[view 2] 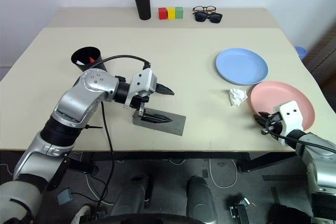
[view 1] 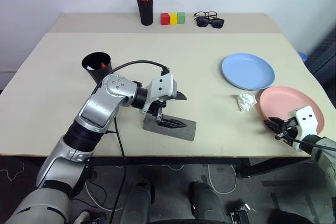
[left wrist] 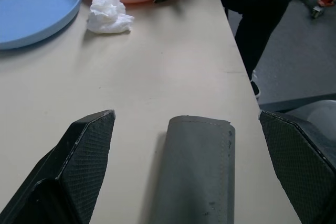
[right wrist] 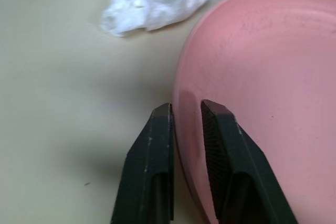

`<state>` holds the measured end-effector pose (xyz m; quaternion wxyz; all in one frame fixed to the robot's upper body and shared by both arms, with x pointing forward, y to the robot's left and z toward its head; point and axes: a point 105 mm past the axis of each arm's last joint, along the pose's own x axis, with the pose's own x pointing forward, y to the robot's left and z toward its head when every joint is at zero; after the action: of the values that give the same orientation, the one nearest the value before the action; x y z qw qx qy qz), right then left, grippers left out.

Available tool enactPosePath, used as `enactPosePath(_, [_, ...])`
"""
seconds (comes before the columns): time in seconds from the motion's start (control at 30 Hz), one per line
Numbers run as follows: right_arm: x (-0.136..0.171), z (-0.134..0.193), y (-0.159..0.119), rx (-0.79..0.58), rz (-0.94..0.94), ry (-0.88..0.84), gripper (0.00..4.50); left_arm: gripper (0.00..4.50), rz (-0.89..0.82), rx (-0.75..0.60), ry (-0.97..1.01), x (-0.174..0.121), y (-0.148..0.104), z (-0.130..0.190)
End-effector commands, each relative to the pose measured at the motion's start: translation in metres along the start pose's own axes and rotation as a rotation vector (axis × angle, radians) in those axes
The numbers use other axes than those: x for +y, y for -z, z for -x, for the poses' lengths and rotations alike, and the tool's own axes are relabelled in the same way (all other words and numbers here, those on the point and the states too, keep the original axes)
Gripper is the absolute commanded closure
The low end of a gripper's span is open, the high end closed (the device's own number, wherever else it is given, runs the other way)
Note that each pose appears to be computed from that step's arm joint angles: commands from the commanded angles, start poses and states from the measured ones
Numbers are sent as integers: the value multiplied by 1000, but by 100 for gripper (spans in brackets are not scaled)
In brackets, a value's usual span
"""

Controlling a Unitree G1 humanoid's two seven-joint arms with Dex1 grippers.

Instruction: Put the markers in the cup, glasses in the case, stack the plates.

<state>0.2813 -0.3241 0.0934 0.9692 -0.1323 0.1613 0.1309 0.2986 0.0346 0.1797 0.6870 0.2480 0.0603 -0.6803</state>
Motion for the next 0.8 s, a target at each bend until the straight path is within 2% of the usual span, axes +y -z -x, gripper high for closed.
enactPosePath(0.03, [-17, 4, -36, -86, 70, 80, 373, 0, -38, -28, -18, 0, -10, 0])
enactPosePath(0.17, [-29, -7, -73, -180, 147, 108, 373, 0, -27, -34, -41, 2, -10, 0])
enactPosePath(0.3, [-34, -24, -94, -208, 170, 82, 373, 0, -16, -31, -66, 2, -10, 1])
enactPosePath(0.53, [-23, -37, -73, -111, 135, -5, 373, 0, 21, -16, -102, -2, -4, 8])
enactPosePath(0.8, [-27, -22, -55, -61, 95, 13, 373, 0, 32, -9, -105, -4, -2, 8])
